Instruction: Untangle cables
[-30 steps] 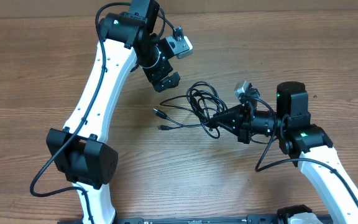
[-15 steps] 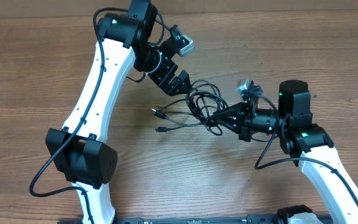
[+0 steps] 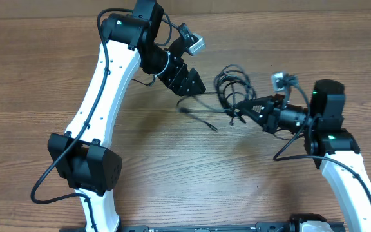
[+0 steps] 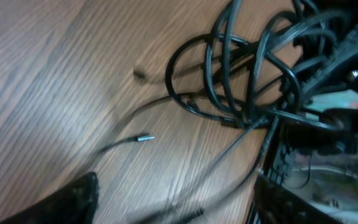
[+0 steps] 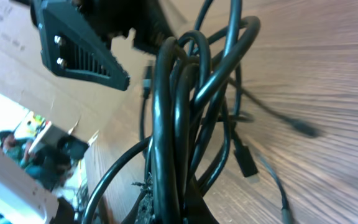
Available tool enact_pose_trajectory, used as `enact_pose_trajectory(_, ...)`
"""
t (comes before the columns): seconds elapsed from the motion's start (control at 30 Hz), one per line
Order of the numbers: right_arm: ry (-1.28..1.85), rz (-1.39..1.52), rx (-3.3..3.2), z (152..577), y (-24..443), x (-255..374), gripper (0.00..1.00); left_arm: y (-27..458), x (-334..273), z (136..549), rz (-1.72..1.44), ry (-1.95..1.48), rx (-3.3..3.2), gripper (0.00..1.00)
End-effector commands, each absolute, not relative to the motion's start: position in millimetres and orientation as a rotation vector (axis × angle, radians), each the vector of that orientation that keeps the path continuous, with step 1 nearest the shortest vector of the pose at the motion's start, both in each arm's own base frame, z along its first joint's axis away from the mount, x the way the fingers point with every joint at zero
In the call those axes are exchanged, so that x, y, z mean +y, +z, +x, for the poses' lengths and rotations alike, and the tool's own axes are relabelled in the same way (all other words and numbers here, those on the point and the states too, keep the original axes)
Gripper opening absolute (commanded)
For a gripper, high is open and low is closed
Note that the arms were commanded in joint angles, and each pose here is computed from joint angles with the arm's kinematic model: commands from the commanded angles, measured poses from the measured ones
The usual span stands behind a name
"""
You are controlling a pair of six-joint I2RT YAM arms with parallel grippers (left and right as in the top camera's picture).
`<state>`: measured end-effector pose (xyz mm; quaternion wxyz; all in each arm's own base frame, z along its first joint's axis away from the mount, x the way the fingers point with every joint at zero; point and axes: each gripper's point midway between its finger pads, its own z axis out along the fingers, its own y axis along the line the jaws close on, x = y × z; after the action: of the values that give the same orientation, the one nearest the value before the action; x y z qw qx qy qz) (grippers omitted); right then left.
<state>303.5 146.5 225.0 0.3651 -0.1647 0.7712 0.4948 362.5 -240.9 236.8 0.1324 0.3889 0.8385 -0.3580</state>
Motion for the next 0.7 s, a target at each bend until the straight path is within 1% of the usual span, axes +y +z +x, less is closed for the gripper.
enact_pose_trajectory(0.0, 1.299, -0.441, 1.922, 303, 250, 142, 0.04, 250, -255, 360, 1.134, -1.145, 2.353, 0.71)
enact_pose_trajectory(0.07, 1.327, -0.466, 1.905, 299, 253, 144, 0.04, 255, -259, 361, 1.137, -1.177, 2.313, 0.71)
enact_pose_trajectory(0.1, 1.337, -0.478, 1.896, 298, 254, 145, 0.04, 257, -261, 360, 1.142, -1.193, 2.296, 0.78)
enact_pose_trajectory(0.13, 1.356, -0.508, 1.872, 295, 259, 147, 0.04, 257, -262, 361, 1.145, -1.193, 2.291, 0.92)
enact_pose_trajectory(0.23, 1.377, -0.558, 1.828, 291, 266, 149, 0.04, 257, -265, 358, 1.155, -1.198, 2.29, 1.0)
enact_pose_trajectory(0.67, 1.428, -0.669, 1.739, 279, 279, 154, 0.04, 271, -292, 346, 1.221, -1.302, 2.174, 1.0)
